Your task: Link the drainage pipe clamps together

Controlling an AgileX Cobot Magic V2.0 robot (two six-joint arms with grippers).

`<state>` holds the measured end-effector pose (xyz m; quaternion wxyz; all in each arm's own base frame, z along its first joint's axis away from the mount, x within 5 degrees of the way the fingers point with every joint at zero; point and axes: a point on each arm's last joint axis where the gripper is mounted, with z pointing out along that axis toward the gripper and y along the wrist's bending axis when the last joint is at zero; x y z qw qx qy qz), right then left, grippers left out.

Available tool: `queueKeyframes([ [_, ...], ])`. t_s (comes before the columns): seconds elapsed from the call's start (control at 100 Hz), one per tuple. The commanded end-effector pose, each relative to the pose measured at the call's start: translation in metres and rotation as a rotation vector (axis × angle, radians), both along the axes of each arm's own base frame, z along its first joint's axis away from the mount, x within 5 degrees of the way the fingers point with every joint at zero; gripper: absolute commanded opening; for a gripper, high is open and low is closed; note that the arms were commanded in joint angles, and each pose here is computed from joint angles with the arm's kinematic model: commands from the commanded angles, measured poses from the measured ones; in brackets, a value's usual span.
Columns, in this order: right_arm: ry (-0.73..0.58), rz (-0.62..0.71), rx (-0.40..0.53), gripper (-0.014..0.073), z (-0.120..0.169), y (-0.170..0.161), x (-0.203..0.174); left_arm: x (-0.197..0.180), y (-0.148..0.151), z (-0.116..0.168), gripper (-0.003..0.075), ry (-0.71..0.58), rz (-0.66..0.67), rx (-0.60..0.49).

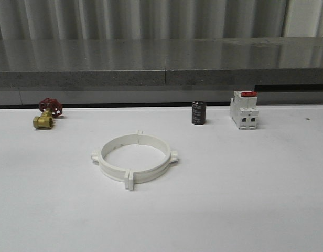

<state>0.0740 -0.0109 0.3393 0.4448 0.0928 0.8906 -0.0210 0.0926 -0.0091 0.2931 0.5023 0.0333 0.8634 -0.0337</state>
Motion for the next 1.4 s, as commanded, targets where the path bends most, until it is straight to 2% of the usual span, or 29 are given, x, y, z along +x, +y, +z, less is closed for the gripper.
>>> queueKeyframes([
  [0.0, -0.076, 0.008, -0.021, -0.0067, 0.012, -0.001, 0.002, 0.003, 0.0, 0.013, -0.0021, -0.084, 0.009, -0.02],
  [0.18, -0.113, 0.008, -0.043, -0.0067, 0.013, -0.002, 0.003, 0.003, 0.0, 0.013, -0.0021, -0.084, 0.009, -0.02],
  [0.31, -0.271, 0.035, -0.04, -0.0067, 0.013, 0.001, 0.001, 0.003, 0.0, 0.013, -0.0021, -0.084, 0.009, -0.02],
  [0.49, -0.436, 0.073, 0.01, -0.0067, -0.018, 0.006, -0.011, 0.003, 0.0, 0.013, -0.0021, -0.084, 0.009, -0.02],
  [0.68, -0.503, 0.09, 0.042, -0.0067, -0.064, 0.009, -0.023, 0.003, 0.0, 0.013, -0.0021, -0.084, 0.009, -0.02],
  [0.83, -0.569, 0.151, -0.005, -0.0067, -0.09, 0.012, -0.03, 0.003, 0.0, 0.013, -0.0021, -0.084, 0.009, -0.02],
  [0.91, -0.614, 0.182, -0.044, -0.0067, -0.097, 0.014, -0.033, 0.003, 0.0, 0.013, -0.0021, -0.084, 0.009, -0.02],
  [1.189, -0.65, 0.177, -0.078, -0.0067, -0.113, 0.012, -0.025, 0.003, 0.0, 0.013, -0.0021, -0.088, 0.009, -0.02],
  [1.389, -0.738, 0.164, -0.087, -0.0067, -0.124, 0.012, -0.021, 0.003, 0.0, 0.013, -0.0021, -0.088, 0.009, -0.02],
])
